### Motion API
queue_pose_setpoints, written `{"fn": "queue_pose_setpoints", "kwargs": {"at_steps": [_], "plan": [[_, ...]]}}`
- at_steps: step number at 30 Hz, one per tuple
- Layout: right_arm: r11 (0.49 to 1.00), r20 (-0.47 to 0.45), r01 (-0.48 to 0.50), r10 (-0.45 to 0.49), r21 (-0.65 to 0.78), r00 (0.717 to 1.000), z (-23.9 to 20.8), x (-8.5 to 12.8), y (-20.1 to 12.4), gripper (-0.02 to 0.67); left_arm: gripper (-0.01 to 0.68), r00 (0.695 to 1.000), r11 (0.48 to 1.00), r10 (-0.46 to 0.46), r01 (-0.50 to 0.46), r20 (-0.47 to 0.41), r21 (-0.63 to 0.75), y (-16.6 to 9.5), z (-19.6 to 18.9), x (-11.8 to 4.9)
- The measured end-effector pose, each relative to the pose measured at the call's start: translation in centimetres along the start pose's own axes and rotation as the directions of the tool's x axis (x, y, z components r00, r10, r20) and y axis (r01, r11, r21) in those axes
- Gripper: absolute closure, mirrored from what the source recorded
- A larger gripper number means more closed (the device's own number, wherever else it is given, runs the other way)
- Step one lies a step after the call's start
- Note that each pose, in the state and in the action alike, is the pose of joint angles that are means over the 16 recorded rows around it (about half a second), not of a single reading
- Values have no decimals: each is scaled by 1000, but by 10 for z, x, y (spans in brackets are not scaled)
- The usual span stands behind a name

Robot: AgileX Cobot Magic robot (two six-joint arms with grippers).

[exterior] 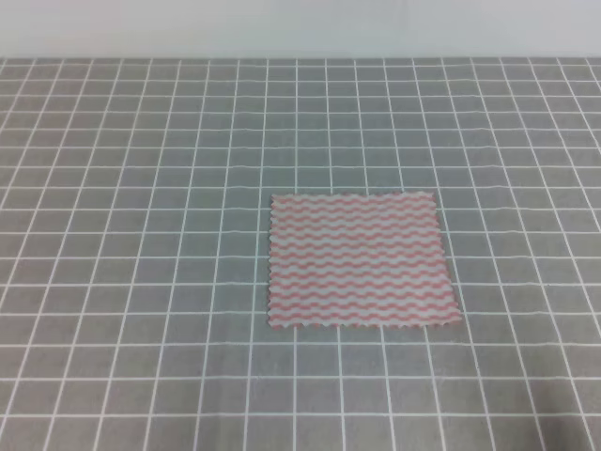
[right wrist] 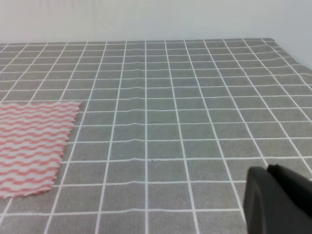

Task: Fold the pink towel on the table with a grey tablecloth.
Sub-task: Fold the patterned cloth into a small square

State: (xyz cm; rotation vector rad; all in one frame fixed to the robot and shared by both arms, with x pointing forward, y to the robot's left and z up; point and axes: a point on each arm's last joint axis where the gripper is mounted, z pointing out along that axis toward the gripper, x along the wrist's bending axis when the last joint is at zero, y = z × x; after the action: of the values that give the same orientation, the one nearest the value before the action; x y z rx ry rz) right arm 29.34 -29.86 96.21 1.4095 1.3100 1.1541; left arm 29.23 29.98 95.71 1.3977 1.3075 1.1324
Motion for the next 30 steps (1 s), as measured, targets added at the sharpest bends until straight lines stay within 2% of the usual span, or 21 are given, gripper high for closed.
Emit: {"fn": "queue_pose_setpoints", "kwargs": {"at_steps": [30], "plan": [[1000, -4, -16, 16, 0, 1000, 0, 0, 0, 667, 673, 1000, 1000, -1, 1, 1, 10, 2, 0, 0]]}}
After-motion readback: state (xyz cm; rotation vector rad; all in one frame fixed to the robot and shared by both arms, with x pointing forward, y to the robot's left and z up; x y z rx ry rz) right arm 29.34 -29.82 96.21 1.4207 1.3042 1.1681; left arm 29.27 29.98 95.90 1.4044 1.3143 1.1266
